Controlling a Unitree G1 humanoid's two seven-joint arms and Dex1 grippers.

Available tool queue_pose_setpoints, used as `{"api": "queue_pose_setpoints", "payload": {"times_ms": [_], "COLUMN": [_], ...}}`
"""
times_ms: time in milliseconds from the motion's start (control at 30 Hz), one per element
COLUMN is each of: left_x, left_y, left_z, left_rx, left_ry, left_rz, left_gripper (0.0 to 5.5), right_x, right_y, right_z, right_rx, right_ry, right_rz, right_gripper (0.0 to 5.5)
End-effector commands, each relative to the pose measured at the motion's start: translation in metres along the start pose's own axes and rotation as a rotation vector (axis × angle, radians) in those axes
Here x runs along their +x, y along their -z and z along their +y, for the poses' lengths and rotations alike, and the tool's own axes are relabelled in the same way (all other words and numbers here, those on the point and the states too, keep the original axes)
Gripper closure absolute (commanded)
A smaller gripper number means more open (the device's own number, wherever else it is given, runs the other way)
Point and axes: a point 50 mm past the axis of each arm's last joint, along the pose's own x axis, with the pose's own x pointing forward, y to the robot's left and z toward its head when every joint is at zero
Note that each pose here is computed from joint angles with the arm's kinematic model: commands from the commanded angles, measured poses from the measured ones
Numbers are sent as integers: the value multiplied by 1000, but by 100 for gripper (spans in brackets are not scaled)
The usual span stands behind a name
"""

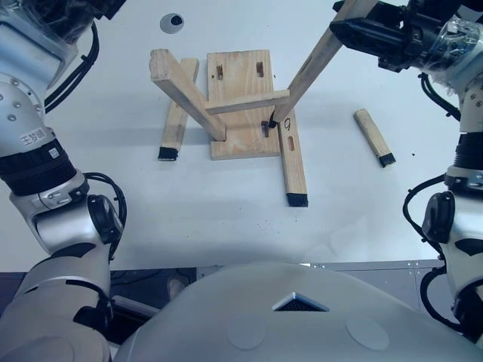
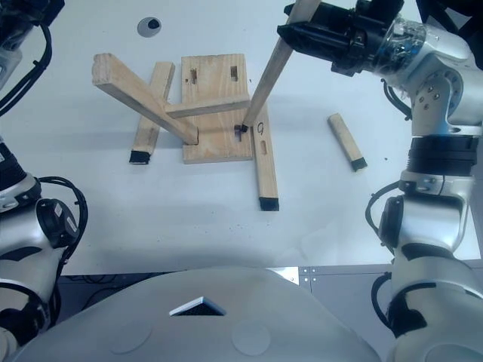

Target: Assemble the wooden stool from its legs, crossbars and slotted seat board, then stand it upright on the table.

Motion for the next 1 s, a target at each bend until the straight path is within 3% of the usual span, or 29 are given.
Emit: {"api": "queue_pose_setpoints", "payload": {"times_ms": [33,300,567,667,1000], "left_x": [-1,-2,-4,-4,-4], "left_y": [4,9,11,11,35], "left_z": [2,5,10,9,15], "left_rx": [4,-12,-25,-23,7], "left_ry": [-20,-29,-40,-35,-123], "left_rz": [4,12,18,23,55], "left_gripper": [227,227,227,227,227], "right_x": [3,3,-4,-3,44], "right_y": [-15,4,46,32,-36], "right_z": [5,4,-8,-9,7], "right_rx": [-38,51,133,42,-291], "right_ry": [-39,-35,19,7,-165], "right_rz": [-15,-38,96,141,313], "right_gripper": [346,346,348,348,348]}}
